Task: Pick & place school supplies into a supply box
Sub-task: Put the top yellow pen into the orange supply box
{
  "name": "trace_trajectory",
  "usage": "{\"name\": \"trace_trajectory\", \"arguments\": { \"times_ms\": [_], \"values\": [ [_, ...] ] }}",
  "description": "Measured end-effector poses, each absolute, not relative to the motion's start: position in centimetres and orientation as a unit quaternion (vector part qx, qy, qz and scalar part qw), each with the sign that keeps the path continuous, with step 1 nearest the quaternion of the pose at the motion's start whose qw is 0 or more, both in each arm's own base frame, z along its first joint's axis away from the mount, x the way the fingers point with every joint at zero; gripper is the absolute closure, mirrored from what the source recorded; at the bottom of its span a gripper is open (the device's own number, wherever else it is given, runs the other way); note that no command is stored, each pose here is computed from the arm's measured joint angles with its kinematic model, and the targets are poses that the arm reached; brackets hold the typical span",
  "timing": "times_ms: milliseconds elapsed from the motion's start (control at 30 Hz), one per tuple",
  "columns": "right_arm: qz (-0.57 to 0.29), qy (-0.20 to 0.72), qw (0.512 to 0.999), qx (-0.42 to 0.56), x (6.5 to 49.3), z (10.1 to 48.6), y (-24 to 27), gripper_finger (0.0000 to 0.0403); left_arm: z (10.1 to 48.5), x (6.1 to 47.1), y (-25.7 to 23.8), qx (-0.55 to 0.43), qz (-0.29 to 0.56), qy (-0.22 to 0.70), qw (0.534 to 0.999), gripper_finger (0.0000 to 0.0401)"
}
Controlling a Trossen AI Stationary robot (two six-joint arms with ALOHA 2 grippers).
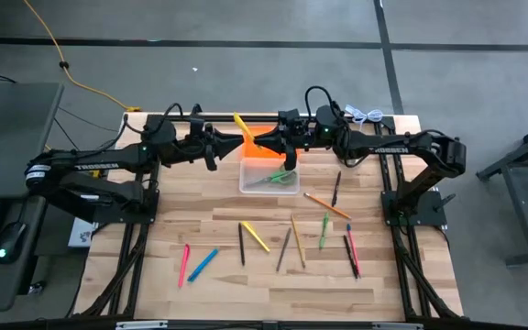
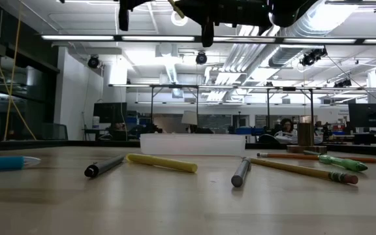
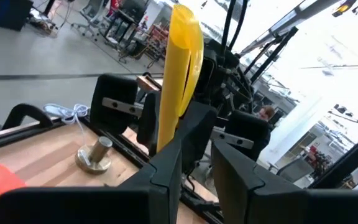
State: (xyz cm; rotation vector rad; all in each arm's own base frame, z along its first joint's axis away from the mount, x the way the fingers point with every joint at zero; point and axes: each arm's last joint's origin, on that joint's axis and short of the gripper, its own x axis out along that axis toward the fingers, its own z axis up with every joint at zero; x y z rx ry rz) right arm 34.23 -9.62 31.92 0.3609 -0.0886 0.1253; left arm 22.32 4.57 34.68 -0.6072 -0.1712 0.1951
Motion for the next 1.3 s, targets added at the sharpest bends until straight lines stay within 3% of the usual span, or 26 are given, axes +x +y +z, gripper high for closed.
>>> {"name": "trace_trajectory", "arguments": {
  "times_ms": [1300],
  "values": [
    [0.062,-0.045,0.976,0.205,34.2,31.9,-9.6,0.0398,33.4,24.7,6.0,-0.291,0.142,-0.104,0.94,0.0284]
  ]
}}
